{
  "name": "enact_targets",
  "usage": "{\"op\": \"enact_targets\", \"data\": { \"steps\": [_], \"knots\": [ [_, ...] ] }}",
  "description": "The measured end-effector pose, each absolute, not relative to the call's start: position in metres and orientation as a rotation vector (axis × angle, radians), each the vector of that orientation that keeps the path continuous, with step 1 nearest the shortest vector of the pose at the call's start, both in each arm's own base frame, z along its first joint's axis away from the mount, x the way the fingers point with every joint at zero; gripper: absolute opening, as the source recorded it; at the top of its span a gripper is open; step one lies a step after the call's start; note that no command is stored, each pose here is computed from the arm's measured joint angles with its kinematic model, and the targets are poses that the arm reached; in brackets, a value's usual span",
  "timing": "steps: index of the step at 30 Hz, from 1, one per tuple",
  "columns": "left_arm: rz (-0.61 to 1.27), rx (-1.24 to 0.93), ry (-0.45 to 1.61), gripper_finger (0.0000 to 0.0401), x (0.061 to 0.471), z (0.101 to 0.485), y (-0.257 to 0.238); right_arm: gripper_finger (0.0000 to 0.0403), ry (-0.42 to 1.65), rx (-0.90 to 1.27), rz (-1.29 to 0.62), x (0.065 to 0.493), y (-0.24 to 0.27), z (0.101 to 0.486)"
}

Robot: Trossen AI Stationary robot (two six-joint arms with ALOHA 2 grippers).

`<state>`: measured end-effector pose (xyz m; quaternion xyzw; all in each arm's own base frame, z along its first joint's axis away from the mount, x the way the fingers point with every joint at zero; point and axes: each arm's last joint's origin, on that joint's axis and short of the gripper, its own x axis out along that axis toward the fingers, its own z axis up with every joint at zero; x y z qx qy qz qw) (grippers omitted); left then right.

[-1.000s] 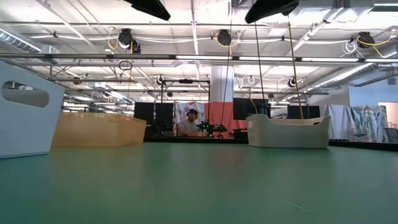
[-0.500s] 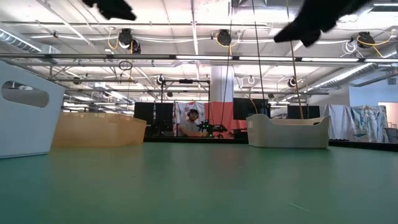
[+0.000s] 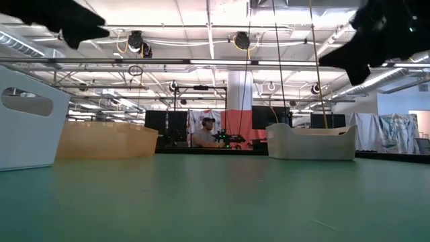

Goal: Sort produce into baskets
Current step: Return to Home Position

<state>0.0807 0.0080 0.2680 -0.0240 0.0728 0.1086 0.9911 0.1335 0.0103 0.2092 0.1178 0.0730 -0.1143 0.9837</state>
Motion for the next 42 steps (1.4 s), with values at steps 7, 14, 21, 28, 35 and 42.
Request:
{"op": "enact_targets", "data": {
  "steps": [7,14,21,28,35,42],
  "knots": [
    [0.254,-0.142,-0.111,0.0203,0.07,0.26,0.009,0.0,0.068,0.314,-0.239,0.118,0.006,0.183],
    [0.106,-0.153,-0.16,0.0203,0.082,0.239,0.005,0.0,-0.006,0.378,-0.229,0.115,0.005,0.166],
    [0.024,-0.173,-0.128,0.0203,0.093,0.209,0.003,0.0,-0.005,0.397,-0.215,0.115,0.006,0.166],
    [0.033,-0.175,-0.096,0.0203,0.1,0.181,0.004,0.0,-0.002,0.388,-0.209,0.115,0.006,0.166],
    [0.105,-0.204,-0.09,0.0203,0.101,0.174,0.006,0.0,0.049,0.272,-0.206,0.115,0.006,0.162],
    [0.119,-0.201,-0.021,0.0203,0.101,0.167,0.006,0.0,0.107,0.145,-0.216,0.114,0.006,0.158]
  ]
}}
